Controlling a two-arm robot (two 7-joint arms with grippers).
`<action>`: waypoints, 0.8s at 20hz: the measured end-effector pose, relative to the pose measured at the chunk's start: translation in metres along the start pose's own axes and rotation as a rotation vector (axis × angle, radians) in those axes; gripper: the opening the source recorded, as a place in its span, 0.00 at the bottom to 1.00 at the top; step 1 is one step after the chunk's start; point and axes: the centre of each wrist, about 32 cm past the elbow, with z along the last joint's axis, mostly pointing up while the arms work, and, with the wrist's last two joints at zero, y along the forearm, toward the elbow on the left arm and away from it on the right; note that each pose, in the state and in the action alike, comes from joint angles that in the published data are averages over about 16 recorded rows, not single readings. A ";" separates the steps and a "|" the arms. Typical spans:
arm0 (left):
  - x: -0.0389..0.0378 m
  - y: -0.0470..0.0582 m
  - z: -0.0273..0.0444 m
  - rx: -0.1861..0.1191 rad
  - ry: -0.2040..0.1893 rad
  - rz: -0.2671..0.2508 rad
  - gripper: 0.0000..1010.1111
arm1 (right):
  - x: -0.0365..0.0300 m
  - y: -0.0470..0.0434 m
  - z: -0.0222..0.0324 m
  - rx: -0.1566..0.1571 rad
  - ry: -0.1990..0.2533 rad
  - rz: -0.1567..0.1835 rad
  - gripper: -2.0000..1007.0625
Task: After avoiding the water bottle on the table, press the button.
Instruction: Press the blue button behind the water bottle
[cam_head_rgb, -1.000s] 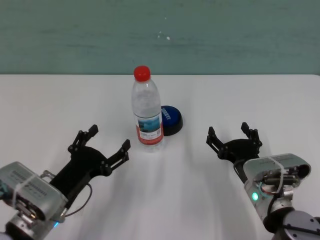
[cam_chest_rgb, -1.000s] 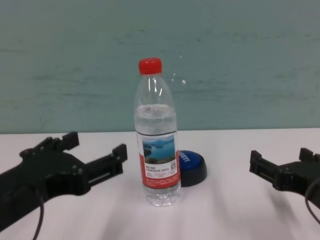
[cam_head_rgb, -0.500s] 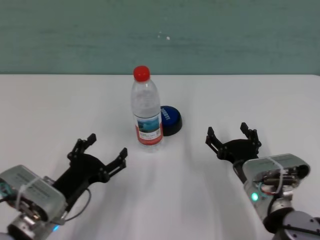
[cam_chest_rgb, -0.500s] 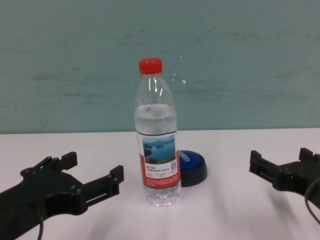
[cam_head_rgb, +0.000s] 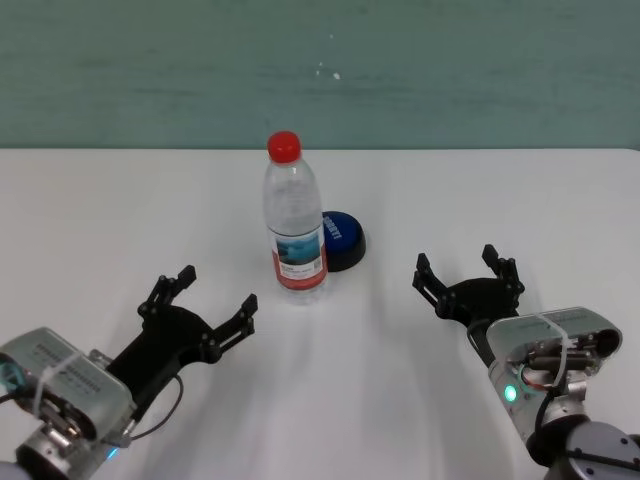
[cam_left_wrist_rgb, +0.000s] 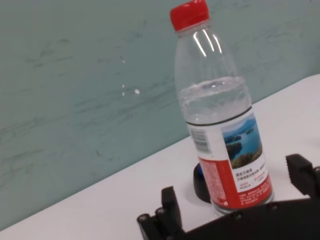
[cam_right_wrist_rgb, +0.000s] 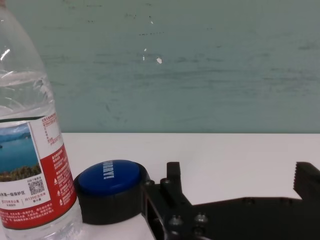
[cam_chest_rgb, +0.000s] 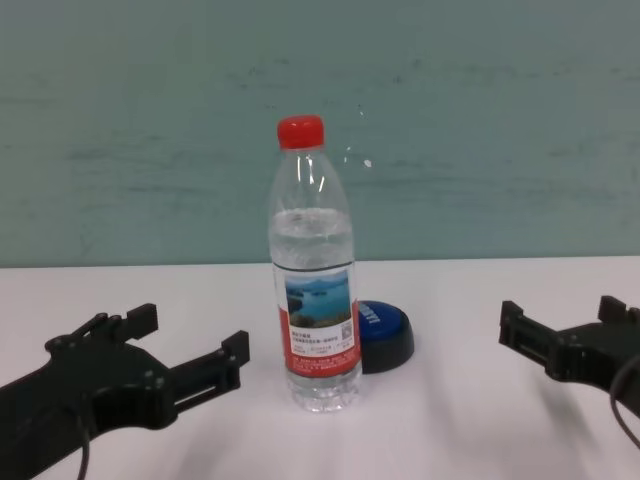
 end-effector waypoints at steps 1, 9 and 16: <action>0.0001 0.000 -0.0001 0.000 0.000 -0.001 0.99 | 0.0000 0.0000 0.0000 0.000 0.000 0.000 1.00; 0.0001 -0.001 -0.0003 -0.001 -0.002 -0.004 0.99 | 0.0000 0.0000 0.0000 0.000 0.000 0.000 1.00; 0.0001 0.000 0.0000 -0.003 -0.002 -0.004 0.99 | 0.0000 0.0000 0.0000 0.000 0.000 0.000 1.00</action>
